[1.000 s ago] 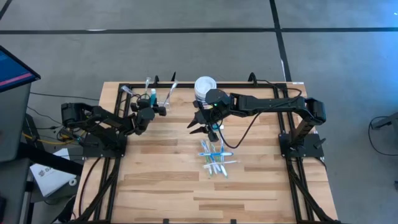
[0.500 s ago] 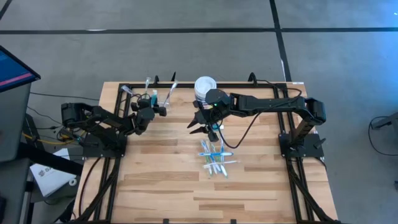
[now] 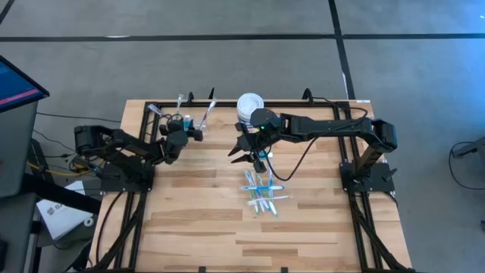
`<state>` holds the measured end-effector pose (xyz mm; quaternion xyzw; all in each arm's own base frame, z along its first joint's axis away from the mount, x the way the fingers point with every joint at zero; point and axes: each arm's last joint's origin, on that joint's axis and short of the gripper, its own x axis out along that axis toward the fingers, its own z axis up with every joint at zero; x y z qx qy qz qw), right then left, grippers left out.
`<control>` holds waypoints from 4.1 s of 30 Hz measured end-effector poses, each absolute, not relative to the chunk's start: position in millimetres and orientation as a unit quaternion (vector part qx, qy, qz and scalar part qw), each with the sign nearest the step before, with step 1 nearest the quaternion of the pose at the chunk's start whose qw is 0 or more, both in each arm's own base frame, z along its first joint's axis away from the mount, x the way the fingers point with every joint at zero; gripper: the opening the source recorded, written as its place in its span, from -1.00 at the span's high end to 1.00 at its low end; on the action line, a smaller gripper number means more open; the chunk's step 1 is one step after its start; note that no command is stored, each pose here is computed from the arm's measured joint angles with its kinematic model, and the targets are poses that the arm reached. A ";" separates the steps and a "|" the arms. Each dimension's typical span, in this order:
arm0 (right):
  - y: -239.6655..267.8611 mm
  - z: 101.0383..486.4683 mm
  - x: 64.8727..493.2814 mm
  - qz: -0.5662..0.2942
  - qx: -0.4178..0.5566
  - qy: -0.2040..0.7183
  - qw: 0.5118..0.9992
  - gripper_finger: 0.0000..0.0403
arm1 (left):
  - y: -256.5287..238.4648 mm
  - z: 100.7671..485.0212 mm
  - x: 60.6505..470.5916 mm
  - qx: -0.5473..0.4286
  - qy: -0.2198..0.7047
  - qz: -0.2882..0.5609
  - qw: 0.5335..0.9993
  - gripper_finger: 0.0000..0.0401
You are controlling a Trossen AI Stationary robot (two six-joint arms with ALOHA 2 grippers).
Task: Pick & Place toothbrushing station
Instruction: Put the mouthwash into the transparent organizer
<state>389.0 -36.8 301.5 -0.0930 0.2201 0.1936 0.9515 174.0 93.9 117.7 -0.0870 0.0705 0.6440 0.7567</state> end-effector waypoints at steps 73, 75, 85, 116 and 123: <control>-88.7 179.4 317.1 -0.006 0.001 0.585 0.811 0.44 | -27.7 166.9 190.6 -0.079 0.025 0.235 0.968 0.17; -89.3 178.9 316.8 -0.012 -0.009 0.586 0.810 0.44 | -27.7 167.0 190.6 -0.079 0.025 0.235 0.968 0.18; -91.0 178.6 316.9 -0.012 -0.015 0.583 0.812 0.44 | -27.7 167.3 190.7 -0.080 0.023 0.235 0.968 0.19; -88.0 149.8 309.6 -0.016 -0.028 0.551 0.834 0.44 | -27.6 167.2 190.6 -0.080 0.024 0.235 0.968 0.19; -87.9 149.4 309.4 -0.015 -0.027 0.552 0.833 0.44 | -27.6 167.2 190.7 -0.080 0.024 0.235 0.968 0.19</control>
